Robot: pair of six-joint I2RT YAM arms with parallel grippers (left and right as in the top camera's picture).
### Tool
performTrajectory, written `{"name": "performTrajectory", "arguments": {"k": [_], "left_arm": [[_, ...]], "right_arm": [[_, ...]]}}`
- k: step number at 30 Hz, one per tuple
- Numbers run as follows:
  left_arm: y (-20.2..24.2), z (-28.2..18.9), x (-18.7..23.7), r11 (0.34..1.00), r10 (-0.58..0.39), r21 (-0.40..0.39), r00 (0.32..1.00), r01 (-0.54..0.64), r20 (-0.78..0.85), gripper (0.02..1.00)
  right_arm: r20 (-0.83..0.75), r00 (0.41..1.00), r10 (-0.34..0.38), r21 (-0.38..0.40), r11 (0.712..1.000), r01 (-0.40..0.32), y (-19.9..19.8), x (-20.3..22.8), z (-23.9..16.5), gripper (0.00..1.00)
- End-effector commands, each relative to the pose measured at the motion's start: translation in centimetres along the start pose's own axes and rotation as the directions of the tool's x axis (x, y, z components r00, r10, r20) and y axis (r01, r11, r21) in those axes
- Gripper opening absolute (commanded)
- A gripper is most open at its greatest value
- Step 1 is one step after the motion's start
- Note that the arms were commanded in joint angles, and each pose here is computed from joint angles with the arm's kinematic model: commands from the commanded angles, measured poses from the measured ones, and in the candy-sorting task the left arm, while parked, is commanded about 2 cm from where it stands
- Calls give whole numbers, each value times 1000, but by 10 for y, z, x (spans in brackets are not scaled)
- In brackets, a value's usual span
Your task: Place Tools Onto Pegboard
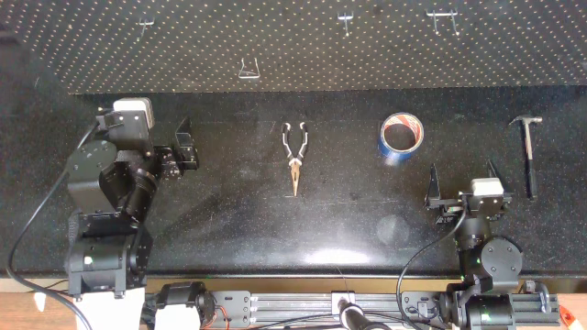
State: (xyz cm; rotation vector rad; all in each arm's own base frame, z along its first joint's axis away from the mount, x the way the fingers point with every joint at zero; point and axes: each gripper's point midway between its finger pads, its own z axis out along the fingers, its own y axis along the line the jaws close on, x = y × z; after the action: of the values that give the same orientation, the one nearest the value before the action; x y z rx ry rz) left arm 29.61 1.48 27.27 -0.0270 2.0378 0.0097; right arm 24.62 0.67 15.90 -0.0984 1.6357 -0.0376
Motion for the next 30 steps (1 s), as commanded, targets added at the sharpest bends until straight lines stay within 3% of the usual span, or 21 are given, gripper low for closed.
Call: {"name": "performTrajectory", "arguments": {"k": [1, 2, 4, 6, 9, 16, 25, 27, 29, 30], "left_arm": [[1, -17, -34, 999, 42, -10, 996, -42, 75, 996], [6, -20, -33, 989, 146, -37, 988, -144, 58, 993], [27, -22, -28, 970, 205, -134, 979, -202, 8, 993], [54, -24, 0, 958, 161, -219, 979, -186, -123, 993], [86, -36, 52, 945, 63, -282, 940, -164, -335, 993], [156, -73, 82, 872, -96, -475, 907, -123, -411, 993], [162, -49, 115, 905, -167, -416, 831, -84, -531, 991], [175, -37, 124, 907, -192, -415, 811, -68, -552, 996], [186, -32, 136, 940, -160, -338, 805, -53, -572, 993], [195, -32, 141, 933, -190, -358, 801, -33, -568, 993]], "right_arm": [[0, 1000, -10, -4, 1000, 10, 1, 1, 0, 969], [0, 1000, -10, -4, 1000, 10, 1, 1, 0, 969], [0, 1000, -10, -4, 1000, 10, 1, 1, 0, 969], [0, 1000, -10, -4, 1000, 10, 1, 1, 0, 969], [0, 1000, -10, -4, 1000, 10, 1, 1, 0, 969], [0, 1000, -10, -4, 1000, 10, 1, 1, 0, 969], [0, 1000, -10, -4, 1000, 10, 1, 1, 0, 969], [0, 1000, -10, -4, 1000, 10, 1, 1, 0, 969], [0, 1000, -10, -4, 1000, 10, 1, 1, 0, 969], [0, 1000, -10, -4, 1000, 10, 1, 1, 0, 969]]}}
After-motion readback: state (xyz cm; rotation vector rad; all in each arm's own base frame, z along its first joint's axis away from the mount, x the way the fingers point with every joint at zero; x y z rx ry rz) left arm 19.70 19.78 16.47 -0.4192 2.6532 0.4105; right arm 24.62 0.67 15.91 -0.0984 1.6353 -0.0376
